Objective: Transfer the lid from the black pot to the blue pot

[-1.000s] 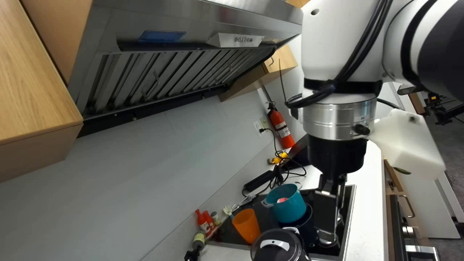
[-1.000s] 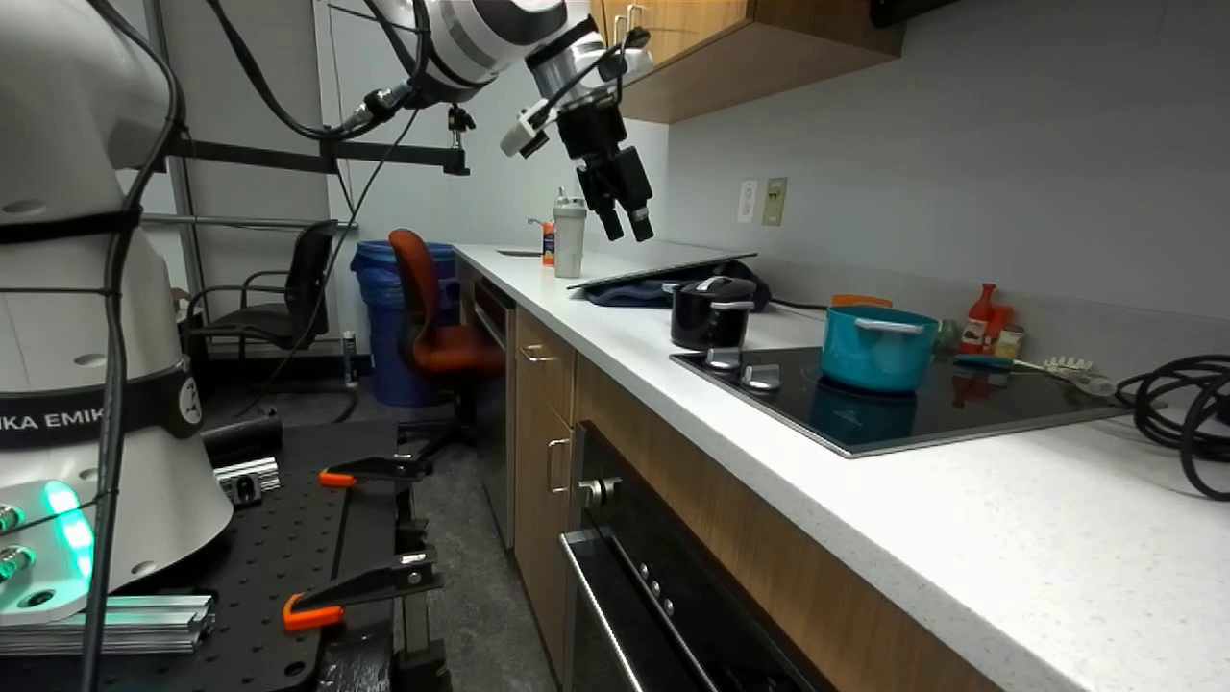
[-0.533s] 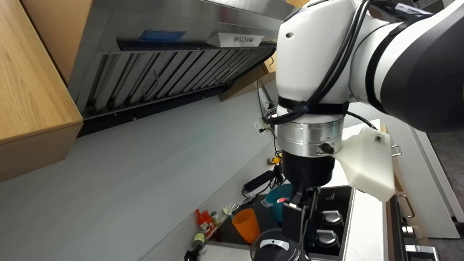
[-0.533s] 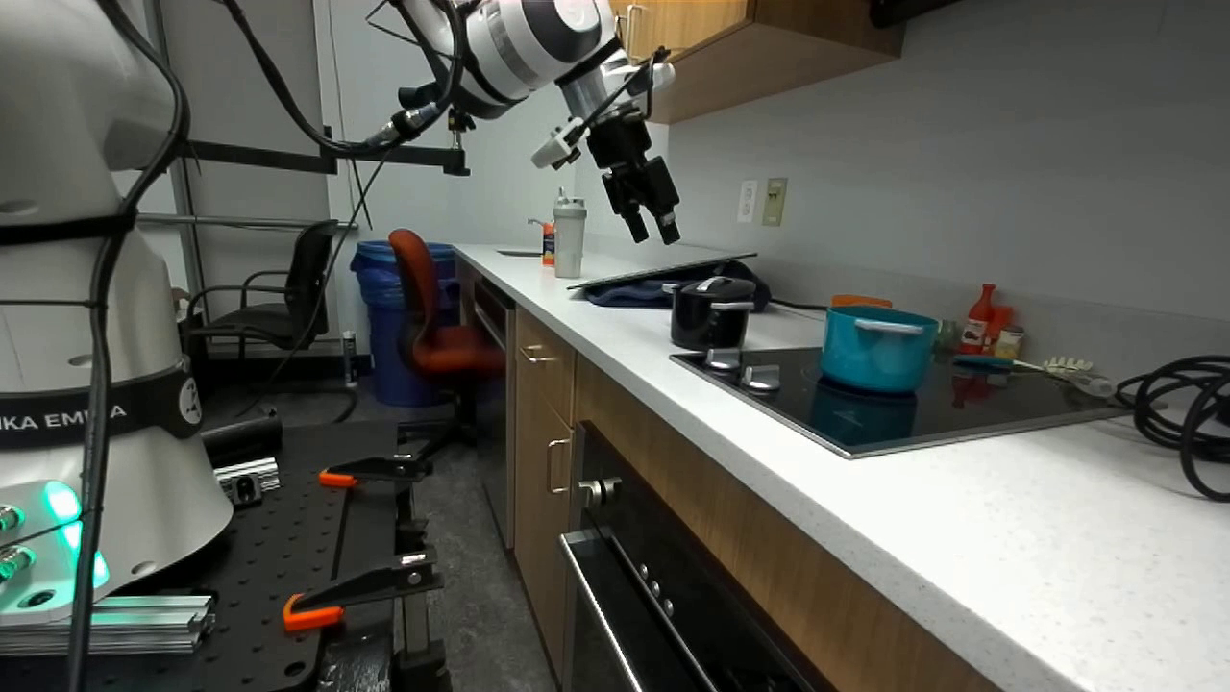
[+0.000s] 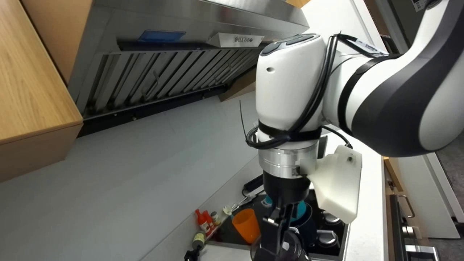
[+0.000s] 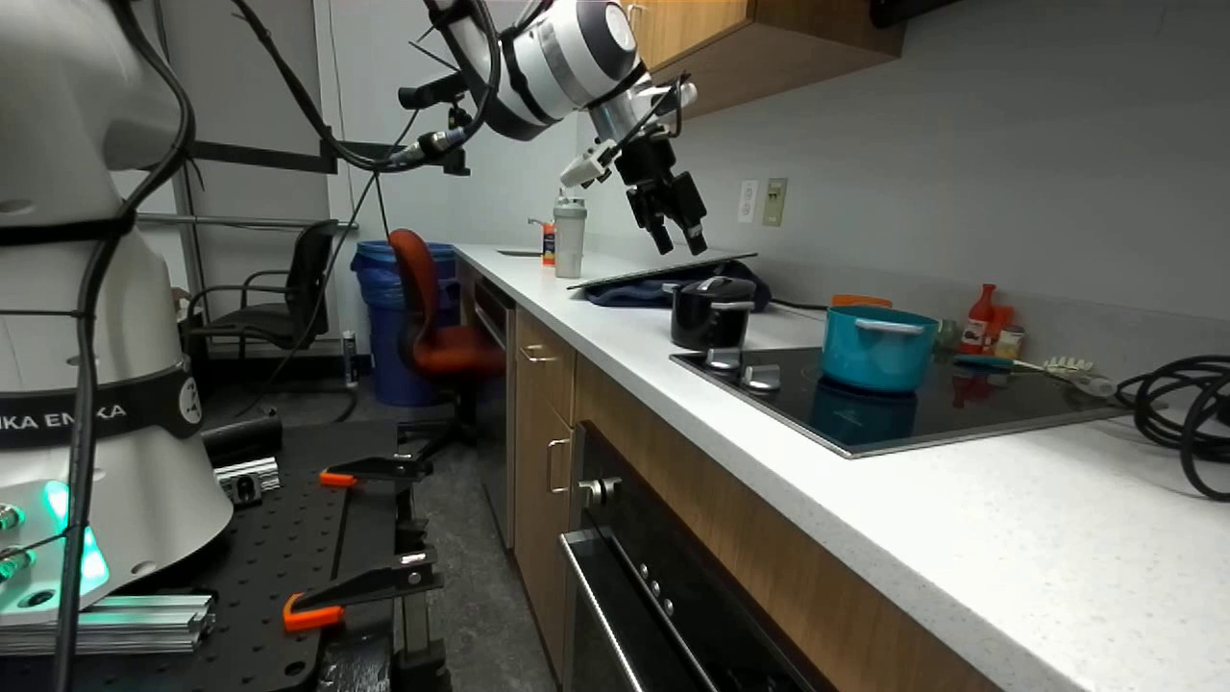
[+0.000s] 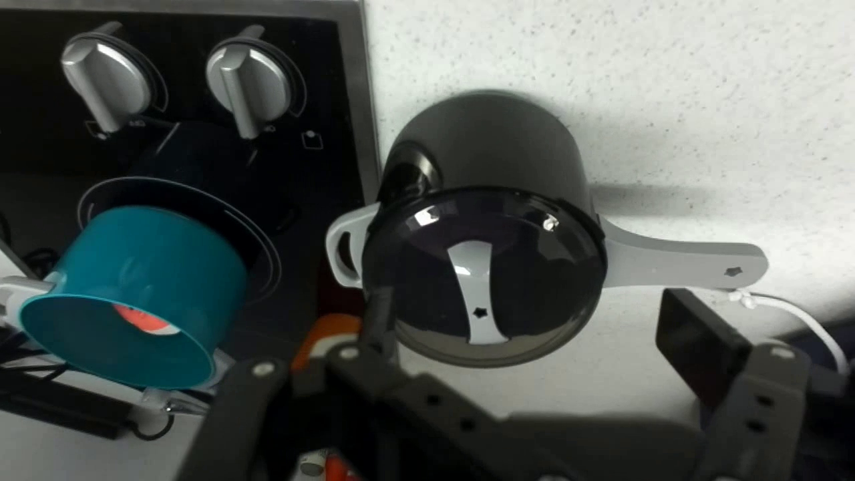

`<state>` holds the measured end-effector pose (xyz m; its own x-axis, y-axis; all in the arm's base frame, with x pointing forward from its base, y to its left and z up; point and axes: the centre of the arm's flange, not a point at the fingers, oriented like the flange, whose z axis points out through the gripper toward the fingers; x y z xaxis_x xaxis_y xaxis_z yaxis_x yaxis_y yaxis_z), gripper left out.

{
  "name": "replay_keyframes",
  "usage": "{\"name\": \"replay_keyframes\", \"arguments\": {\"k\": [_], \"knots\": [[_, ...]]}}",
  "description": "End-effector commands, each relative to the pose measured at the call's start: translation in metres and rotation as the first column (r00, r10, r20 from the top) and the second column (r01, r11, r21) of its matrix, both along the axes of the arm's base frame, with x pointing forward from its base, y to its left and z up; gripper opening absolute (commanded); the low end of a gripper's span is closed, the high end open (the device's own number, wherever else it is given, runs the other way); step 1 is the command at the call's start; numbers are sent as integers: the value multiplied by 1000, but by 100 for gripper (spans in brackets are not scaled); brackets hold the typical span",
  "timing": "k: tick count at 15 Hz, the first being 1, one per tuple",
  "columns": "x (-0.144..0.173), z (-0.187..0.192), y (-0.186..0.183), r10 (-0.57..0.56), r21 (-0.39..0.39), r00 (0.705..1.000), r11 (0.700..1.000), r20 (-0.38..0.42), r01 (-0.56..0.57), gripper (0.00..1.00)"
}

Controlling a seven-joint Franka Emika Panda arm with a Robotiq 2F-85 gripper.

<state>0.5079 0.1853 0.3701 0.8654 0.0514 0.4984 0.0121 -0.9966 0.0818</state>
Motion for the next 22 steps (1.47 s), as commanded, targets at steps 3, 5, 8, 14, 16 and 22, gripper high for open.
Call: {"name": "replay_keyframes", "arguments": {"k": [3,5,8,14,16,22], "knots": [[39,-24,8,-4,9,1000,1000,28,4,100],[47,-28,6,-9,6,999,1000,33,9,100],[58,-33,2,-16,3,999,1000,38,16,100],[66,-43,3,-20,17,1000,1000,24,19,66],[67,-44,5,-17,19,1000,1000,22,17,49],[64,-38,4,-26,20,999,999,27,25,5]]}}
